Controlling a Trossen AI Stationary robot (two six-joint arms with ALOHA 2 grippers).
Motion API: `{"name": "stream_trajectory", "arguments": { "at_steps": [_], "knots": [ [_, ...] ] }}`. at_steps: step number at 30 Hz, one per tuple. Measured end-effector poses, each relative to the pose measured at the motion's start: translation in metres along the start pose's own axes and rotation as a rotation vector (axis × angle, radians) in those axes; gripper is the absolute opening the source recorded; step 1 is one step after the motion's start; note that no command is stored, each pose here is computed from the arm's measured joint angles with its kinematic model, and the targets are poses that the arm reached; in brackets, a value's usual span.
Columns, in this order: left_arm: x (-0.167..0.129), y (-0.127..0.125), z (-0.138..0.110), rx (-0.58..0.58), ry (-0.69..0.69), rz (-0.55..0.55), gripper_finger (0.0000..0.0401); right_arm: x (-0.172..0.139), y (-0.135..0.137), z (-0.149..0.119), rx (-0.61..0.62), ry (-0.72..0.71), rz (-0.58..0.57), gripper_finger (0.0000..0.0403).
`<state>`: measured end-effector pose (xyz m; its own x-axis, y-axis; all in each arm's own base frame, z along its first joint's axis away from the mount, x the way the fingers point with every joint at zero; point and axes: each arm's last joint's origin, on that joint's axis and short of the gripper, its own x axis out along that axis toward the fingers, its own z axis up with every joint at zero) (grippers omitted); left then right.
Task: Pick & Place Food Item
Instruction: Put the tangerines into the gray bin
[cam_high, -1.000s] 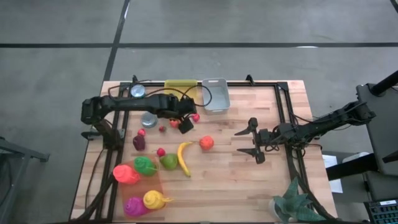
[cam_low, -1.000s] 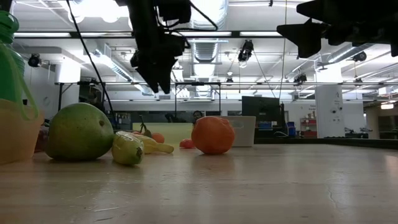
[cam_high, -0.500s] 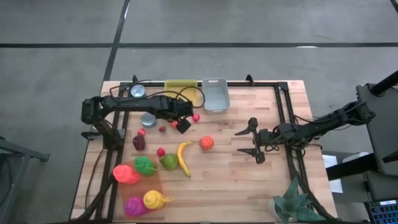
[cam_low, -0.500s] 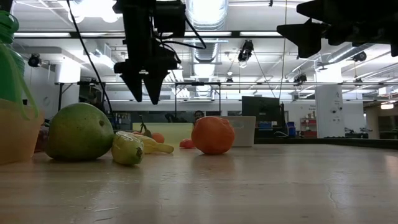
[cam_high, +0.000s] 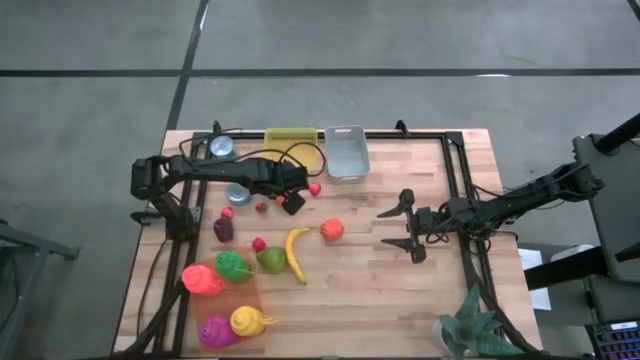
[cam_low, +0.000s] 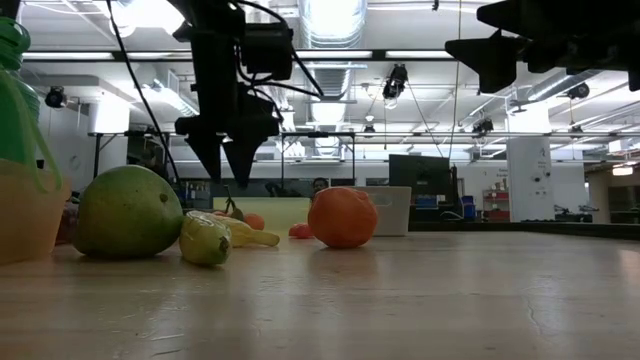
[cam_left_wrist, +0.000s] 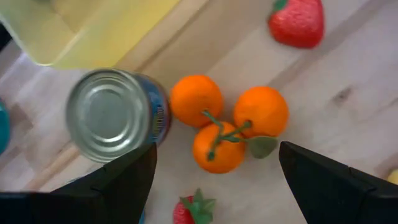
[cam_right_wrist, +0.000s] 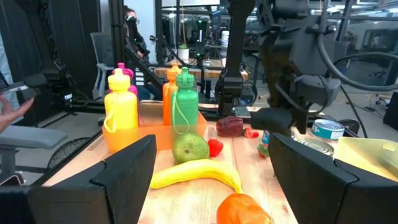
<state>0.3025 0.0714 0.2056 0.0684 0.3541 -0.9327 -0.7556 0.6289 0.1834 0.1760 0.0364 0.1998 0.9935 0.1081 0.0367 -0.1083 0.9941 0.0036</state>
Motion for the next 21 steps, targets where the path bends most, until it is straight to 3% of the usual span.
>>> {"name": "stream_trajectory", "arguments": {
  "at_steps": [21],
  "knots": [
    [0.012,-0.001,-0.002,-0.031,-0.051,-0.012,0.0342,0.0,0.0,0.0,0.0,0.0,0.0,0.0306]
  ]
}}
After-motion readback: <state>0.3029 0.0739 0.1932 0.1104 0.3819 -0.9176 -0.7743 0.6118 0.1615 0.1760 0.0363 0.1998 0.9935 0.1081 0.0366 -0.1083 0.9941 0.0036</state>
